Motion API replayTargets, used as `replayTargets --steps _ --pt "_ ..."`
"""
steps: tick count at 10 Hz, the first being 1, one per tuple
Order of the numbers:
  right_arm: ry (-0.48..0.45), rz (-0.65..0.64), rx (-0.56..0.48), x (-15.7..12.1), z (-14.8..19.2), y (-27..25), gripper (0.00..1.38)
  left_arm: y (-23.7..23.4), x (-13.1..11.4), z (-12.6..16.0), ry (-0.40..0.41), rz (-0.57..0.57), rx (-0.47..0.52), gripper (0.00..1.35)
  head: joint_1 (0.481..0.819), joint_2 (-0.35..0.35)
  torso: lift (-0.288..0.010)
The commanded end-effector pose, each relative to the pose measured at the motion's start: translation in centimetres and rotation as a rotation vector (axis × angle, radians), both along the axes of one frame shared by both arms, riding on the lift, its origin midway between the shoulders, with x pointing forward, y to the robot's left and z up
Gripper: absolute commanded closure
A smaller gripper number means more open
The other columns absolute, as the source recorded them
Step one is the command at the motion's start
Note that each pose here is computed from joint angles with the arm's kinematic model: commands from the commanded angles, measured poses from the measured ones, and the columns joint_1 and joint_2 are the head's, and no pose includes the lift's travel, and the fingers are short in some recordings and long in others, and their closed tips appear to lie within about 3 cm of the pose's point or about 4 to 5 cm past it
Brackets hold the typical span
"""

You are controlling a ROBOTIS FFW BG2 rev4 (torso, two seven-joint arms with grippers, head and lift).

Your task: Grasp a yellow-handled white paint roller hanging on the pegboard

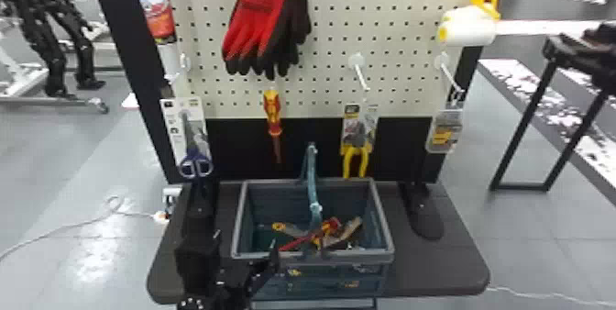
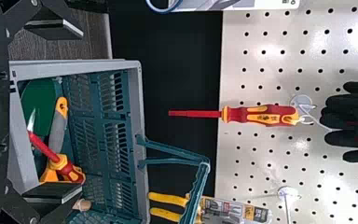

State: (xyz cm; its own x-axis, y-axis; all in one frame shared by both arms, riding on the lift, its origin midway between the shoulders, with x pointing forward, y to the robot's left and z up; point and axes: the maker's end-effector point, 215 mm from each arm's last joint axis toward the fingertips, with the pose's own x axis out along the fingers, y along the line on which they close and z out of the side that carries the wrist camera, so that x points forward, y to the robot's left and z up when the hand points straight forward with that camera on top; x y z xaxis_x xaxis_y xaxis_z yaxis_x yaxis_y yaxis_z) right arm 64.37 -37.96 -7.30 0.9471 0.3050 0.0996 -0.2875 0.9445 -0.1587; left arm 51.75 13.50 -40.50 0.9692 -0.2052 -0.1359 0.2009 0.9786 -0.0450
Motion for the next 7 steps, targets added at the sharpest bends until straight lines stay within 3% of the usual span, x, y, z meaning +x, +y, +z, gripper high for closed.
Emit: replayTargets --steps 1,4,7 --pt "0.043 0.09 0.026 1.6 1.4 1.7 0.32 0.0 0.0 -0.1 0.003 -0.001 0.001 0.15 0.549 0.0 -0.1" --pt "0.104 0.269 -0.041 4.0 3.2 6.8 0.32 -0.3 0.4 0.1 -0.002 -0.018 0.009 0.15 0.549 0.0 -0.1" --pt "0.142 0.422 0.015 3.9 3.8 11.6 0.32 -0.6 0.3 -0.3 0.008 -0.02 0.007 0.15 0.549 0.0 -0.1"
